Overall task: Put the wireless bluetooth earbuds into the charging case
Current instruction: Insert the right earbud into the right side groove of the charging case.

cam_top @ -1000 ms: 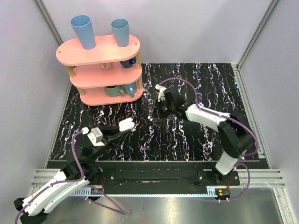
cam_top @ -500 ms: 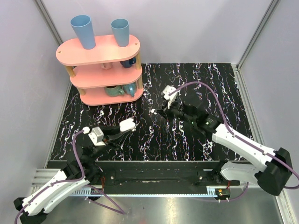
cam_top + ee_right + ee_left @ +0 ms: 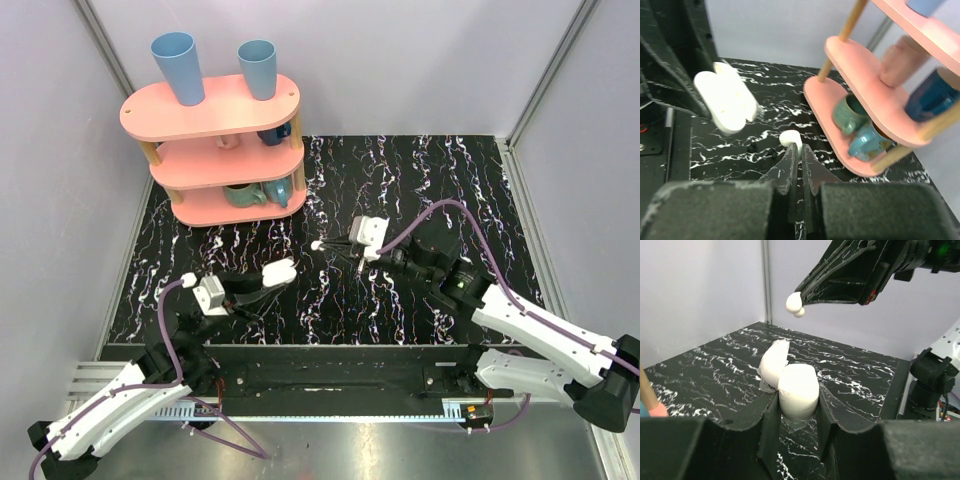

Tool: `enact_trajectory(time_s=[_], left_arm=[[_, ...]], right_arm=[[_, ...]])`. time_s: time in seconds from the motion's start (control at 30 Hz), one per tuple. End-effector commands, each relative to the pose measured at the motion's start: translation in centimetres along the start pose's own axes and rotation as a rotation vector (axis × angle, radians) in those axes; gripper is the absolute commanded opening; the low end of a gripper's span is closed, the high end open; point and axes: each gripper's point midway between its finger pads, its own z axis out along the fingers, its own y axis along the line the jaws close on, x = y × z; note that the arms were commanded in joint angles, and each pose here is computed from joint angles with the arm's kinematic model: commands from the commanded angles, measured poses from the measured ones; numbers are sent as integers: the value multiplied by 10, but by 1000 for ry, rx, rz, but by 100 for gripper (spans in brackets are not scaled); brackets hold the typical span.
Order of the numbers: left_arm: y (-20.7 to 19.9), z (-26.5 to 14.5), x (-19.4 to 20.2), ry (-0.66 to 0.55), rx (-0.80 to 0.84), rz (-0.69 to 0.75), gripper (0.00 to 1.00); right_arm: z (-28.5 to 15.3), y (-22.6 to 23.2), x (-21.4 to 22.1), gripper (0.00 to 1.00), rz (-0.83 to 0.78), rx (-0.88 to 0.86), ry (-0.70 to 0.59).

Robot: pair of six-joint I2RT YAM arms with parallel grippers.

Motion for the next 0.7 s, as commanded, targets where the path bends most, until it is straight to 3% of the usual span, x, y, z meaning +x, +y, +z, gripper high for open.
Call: enact_trajectory(time_s=[0.0,0.4,0.67], left_arm=[[-24,2,-29,-114,132,15,0],[-34,3,-25,-139,194,20,0],[-31,5,-25,-136,181,24,0]], right_arm=[[3,26,-33,0,-88,-133,-125],[-9,61,-67,0,-139,-274,-213],[-6,74,-66,0,-133,-326,-200]])
